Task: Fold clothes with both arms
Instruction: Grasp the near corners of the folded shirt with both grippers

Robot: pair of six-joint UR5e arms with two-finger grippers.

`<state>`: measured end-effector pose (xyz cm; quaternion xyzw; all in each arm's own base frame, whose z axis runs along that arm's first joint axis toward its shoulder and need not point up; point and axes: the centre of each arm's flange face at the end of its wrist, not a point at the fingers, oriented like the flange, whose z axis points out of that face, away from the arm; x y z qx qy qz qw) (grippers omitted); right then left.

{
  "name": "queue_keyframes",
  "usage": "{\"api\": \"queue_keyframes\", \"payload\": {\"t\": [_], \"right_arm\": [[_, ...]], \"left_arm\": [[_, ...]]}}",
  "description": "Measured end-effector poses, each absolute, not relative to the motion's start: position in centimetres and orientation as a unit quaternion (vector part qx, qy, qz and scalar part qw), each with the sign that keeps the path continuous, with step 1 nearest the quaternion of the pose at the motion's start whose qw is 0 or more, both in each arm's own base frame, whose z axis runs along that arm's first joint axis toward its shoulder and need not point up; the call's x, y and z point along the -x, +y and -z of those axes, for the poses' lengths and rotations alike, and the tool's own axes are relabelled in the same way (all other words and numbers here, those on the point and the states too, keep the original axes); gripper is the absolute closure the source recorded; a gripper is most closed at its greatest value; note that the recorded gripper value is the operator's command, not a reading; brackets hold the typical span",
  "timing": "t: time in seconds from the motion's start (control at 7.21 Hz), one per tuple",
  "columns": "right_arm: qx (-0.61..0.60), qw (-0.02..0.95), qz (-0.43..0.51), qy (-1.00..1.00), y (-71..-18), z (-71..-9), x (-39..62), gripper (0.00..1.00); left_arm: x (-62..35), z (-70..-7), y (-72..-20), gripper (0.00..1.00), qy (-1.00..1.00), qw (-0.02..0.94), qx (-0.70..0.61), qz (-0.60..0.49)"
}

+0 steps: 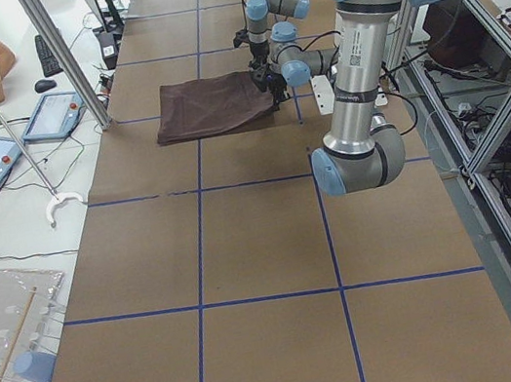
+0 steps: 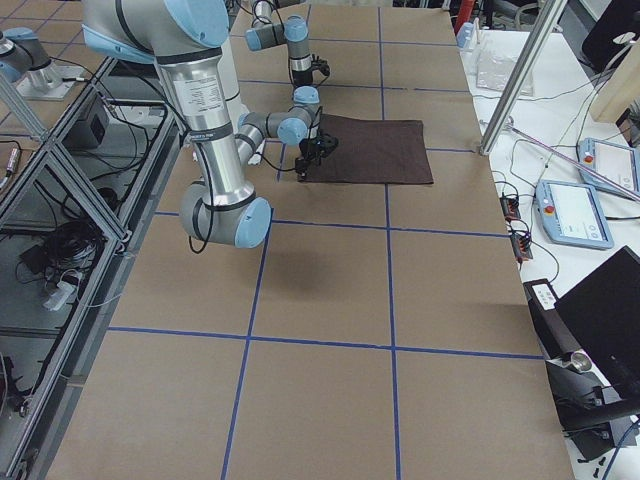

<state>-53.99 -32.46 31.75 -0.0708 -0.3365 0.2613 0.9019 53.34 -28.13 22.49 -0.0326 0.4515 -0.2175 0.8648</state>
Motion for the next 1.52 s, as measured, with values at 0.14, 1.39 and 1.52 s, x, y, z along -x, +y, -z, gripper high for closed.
{"api": "queue_keyframes", "payload": {"t": [0.14,1.39,1.52], "right_arm": [[0.071,0.903,-0.261,-0.334,-32.47,-31.96,54.06,0.0],[0.073,0.905,-0.26,-0.328,-32.14,-32.69,54.23,0.91],[0.074,0.905,-0.26,-0.328,-32.15,-32.61,54.27,0.93]], "left_arm": [[-53.34,-22.49,-28.14,1.0,0.451,0.865,0.033,0.218],[-53.25,-22.54,-28.4,1.0,0.451,0.864,0.031,0.22],[-53.24,-22.55,-28.41,1.0,0.451,0.864,0.031,0.22]]}}
